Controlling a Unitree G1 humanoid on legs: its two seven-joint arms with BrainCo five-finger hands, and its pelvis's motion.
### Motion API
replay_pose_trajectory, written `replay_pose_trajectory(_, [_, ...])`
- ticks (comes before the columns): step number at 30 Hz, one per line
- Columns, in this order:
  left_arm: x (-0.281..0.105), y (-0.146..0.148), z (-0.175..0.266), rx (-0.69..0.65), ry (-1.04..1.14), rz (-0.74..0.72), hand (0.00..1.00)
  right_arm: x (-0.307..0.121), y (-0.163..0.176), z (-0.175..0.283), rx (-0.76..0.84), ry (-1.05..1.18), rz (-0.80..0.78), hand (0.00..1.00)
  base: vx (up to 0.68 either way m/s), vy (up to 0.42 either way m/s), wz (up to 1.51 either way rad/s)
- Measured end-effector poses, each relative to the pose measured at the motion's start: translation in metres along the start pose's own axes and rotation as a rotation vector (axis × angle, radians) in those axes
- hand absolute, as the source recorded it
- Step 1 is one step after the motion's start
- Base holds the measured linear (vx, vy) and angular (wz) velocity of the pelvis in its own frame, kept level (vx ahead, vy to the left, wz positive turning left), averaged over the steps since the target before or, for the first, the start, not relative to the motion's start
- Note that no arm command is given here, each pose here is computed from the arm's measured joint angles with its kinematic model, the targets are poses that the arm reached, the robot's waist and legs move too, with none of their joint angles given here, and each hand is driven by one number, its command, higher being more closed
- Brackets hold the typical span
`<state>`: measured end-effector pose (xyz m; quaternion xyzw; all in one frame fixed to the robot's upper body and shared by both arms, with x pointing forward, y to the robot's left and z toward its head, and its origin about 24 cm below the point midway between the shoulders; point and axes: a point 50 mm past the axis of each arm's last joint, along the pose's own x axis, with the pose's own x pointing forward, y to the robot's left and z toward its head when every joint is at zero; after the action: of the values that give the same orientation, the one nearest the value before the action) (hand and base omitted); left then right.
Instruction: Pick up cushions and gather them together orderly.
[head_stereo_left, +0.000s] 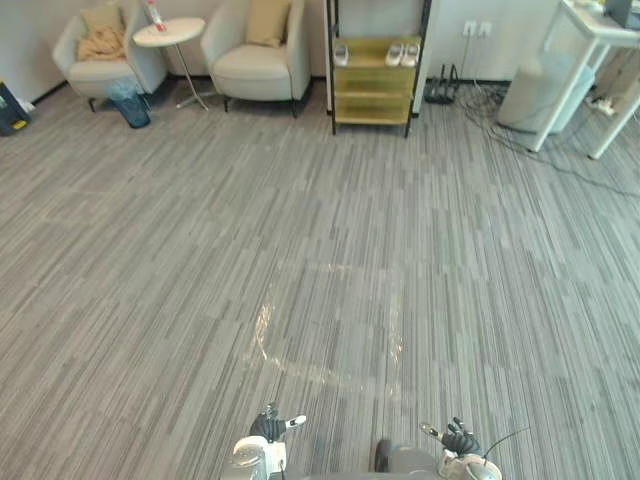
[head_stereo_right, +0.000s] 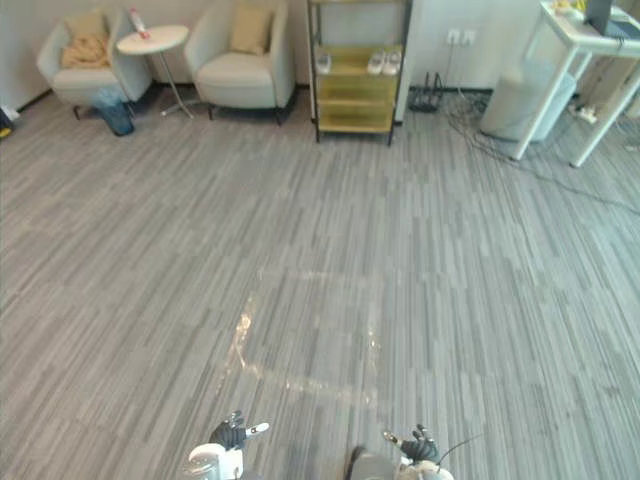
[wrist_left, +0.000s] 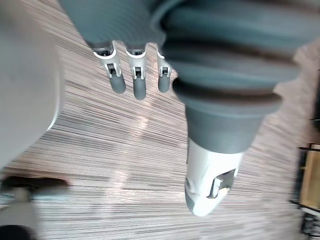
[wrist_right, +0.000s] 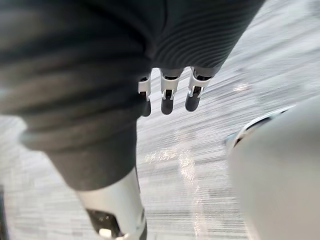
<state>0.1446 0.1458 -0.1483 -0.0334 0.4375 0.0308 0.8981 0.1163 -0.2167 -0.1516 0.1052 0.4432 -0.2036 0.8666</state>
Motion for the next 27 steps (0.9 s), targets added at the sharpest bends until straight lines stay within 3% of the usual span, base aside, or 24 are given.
replay_pose_trajectory(15, [0.000, 0.022, -0.006, 0.150, 0.051, 0.012, 0.00, -0.005, 0.005, -0.018, -0.012, 0.053, 0.016, 0.00, 0.42, 0.046, -0.09])
replay_pose_trajectory(20, [-0.001, 0.023, -0.011, 0.141, 0.075, 0.016, 0.00, -0.003, 0.001, -0.013, -0.027, 0.038, 0.011, 0.00, 0.41, -0.179, 0.37])
replay_pose_trajectory(27, [-0.002, 0.012, -0.014, 0.031, 0.071, 0.021, 0.00, -0.001, -0.001, -0.008, -0.040, 0.029, 0.015, 0.00, 0.34, -0.212, 0.13])
